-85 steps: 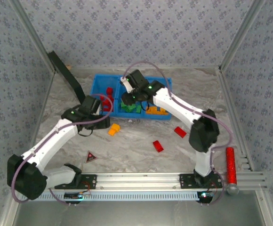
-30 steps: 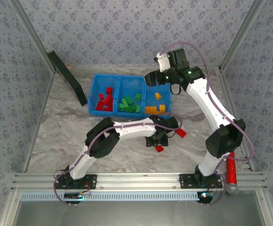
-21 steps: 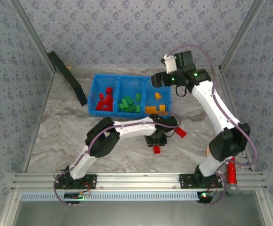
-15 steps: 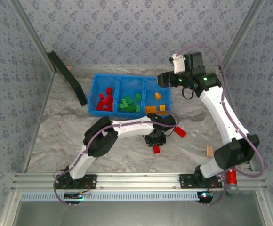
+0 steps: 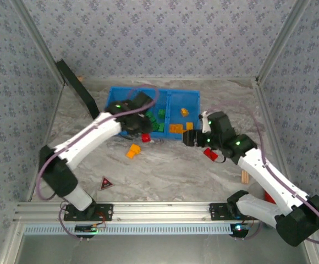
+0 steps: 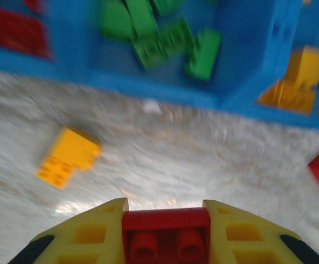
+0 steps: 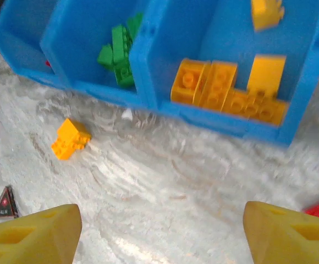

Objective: Sort the legos into containers by color
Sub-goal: Place the lego on the lego.

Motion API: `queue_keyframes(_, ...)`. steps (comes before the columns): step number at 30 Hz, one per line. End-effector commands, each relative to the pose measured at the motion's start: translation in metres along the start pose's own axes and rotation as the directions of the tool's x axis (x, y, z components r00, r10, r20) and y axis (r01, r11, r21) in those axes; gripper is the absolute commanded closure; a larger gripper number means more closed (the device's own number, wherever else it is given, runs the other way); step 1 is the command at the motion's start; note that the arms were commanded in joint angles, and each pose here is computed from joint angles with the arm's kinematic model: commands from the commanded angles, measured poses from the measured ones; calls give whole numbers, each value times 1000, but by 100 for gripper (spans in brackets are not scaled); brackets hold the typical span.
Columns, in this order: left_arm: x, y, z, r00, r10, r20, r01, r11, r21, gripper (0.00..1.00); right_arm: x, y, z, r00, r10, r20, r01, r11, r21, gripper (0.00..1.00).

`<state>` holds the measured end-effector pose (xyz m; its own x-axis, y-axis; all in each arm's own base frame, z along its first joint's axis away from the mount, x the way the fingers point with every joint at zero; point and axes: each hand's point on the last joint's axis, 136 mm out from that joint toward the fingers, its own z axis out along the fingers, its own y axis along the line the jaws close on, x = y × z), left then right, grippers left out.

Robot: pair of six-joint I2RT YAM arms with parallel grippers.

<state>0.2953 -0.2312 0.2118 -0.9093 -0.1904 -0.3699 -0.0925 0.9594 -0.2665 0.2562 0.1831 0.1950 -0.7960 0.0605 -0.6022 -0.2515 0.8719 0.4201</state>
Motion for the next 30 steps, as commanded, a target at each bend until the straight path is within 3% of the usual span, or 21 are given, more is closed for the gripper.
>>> queue_keyframes(1, -23, 38, -7, 996, 84, 33, -79, 990, -114, 87, 8, 0, 14, 931, 353, 94, -358, 933, 38, 21)
queue_keyframes(4, -50, 56, -3, 995, 61, 81, -50, 991, -122, 87, 26, 10, 31, 873, 477, 101, -484, 873, 58, 20)
queue_keyframes(9, -84, 77, 28, 995, -5, 101, 18, 993, -119, 88, 39, 33, 66, 826, 561, 50, -563, 822, 88, 21)
queue_keyframes(15, -116, 93, 82, 995, -78, 64, 85, 990, -110, 88, 48, 63, 99, 828, 561, -18, -553, 821, 140, 20)
queue_keyframes(23, -122, 98, 135, 996, -91, -12, 89, 989, -117, 86, 44, 97, 127, 846, 529, -66, -513, 842, 167, 20)
queue_keyframes(26, -122, 99, 143, 996, -88, -29, 84, 990, -111, 80, 39, 115, 138, 858, 507, -87, -488, 856, 171, 19)
queue_keyframes(30, -123, 99, 141, 996, -85, -27, 82, 992, -100, 60, 43, 126, 160, 853, 507, -121, -484, 857, 178, 19)
